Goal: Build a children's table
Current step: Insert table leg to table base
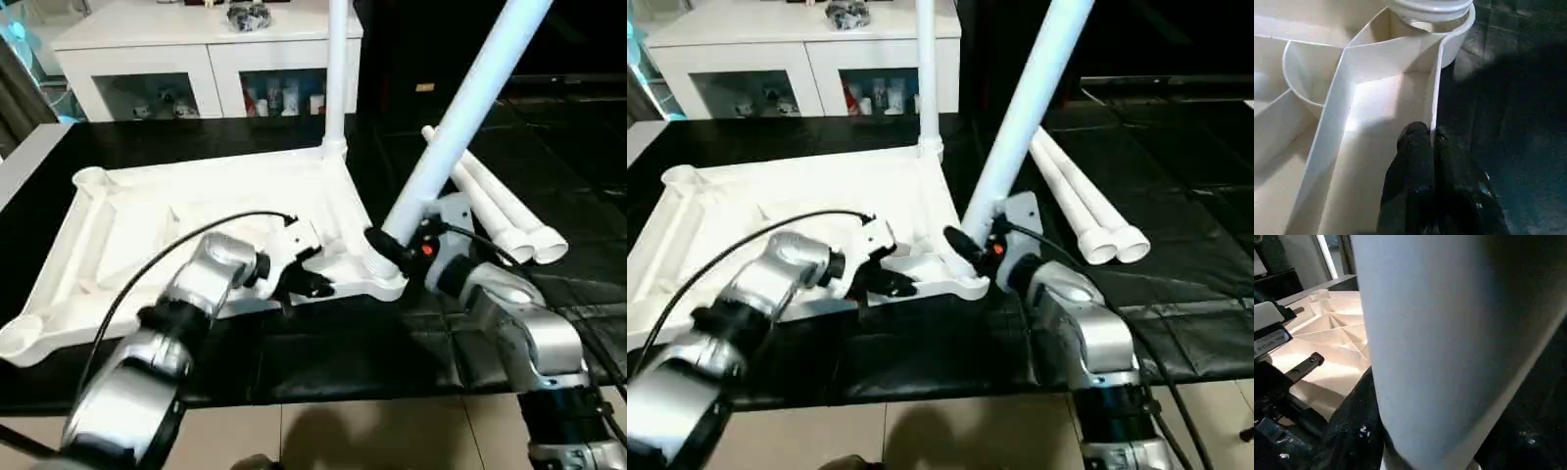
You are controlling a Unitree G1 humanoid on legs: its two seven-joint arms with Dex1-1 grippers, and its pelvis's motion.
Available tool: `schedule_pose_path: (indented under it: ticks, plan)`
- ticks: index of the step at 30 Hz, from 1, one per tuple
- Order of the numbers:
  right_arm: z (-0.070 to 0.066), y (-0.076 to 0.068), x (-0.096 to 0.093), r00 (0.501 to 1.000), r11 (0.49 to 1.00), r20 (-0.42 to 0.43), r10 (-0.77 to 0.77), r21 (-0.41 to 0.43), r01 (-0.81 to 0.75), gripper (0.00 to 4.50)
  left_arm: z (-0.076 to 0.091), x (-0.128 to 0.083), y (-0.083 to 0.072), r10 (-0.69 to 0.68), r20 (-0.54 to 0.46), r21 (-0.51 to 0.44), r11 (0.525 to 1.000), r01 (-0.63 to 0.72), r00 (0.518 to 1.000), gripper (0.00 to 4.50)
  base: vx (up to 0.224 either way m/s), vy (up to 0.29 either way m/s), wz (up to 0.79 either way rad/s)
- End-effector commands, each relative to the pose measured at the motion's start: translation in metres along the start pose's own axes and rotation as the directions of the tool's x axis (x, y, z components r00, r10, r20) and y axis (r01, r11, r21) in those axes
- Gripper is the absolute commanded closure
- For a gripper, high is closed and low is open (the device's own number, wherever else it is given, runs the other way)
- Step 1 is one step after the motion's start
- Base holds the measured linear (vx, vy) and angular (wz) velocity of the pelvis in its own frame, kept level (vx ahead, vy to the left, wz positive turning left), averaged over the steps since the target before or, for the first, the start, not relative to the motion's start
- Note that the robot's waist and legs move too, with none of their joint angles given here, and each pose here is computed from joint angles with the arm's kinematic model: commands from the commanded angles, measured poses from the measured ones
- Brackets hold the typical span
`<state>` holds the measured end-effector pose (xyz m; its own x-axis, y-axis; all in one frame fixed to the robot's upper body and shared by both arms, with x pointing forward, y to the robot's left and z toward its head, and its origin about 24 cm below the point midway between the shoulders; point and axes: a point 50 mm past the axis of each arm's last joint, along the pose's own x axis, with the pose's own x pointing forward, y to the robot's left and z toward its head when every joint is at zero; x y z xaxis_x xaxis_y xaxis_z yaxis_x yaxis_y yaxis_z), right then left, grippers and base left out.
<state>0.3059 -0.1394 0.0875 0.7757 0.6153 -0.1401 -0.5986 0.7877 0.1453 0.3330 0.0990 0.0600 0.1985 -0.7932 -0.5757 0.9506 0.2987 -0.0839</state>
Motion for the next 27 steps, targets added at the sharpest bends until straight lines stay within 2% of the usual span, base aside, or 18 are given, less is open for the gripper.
schedule_pose_path:
  ticks: [1, 4, 10, 13, 15, 20, 21, 27]
  plan:
    - [0.005, 0.002, 0.003, 1.0, 1.0, 0.023, 0.012, -0.012, -0.012, 2.56, -0.003, -0.003, 0.0, 0.037, -0.01, -0.024, 0.999, -0.037, 0.999, 4.5, 0.0, 0.0, 0.0]
    - [0.004, 0.002, 0.003, 1.0, 1.0, 0.019, 0.015, -0.012, -0.015, 2.56, 0.0, -0.003, -0.003, 0.034, 0.026, 0.088, 0.995, -0.037, 0.999, 4.5, 0.0, 0.0, 0.0]
    - [0.002, -0.001, 0.001, 1.0, 1.0, 0.011, 0.019, -0.016, -0.019, 2.56, 0.0, -0.006, -0.01, -0.011, 0.04, 0.196, 0.981, 0.003, 0.999, 4.5, 0.0, 0.0, 0.0]
    - [0.002, -0.001, 0.0, 1.0, 1.0, 0.009, 0.019, -0.018, -0.019, 2.56, 0.001, -0.008, -0.01, -0.025, 0.064, 0.179, 0.984, 0.013, 0.998, 4.5, 0.0, 0.0, 0.0]
    - [0.002, -0.002, 0.0, 1.0, 1.0, 0.008, 0.019, -0.019, -0.019, 2.56, 0.003, -0.01, -0.01, -0.022, 0.076, 0.189, 0.982, 0.008, 0.997, 4.06, 0.0, 0.0, 0.0]
    - [0.002, -0.002, 0.0, 1.0, 0.999, 0.005, 0.023, -0.023, -0.022, 2.56, -0.003, -0.013, -0.009, -0.035, 0.031, 0.193, 0.981, 0.029, 0.999, 4.06, 0.0, 0.0, 0.0]
    - [0.002, -0.002, 0.0, 1.0, 0.999, 0.005, 0.023, -0.023, -0.022, 2.56, -0.003, -0.013, -0.009, -0.035, 0.031, 0.193, 0.981, 0.029, 0.999, 3.95, 0.0, 0.0, 0.0]
    - [0.001, -0.001, -0.001, 1.0, 0.999, 0.004, 0.03, -0.027, -0.03, 2.56, -0.001, -0.014, -0.004, -0.01, 0.041, 0.209, 0.978, 0.001, 0.999, 3.95, 0.0, 0.0, 0.0]
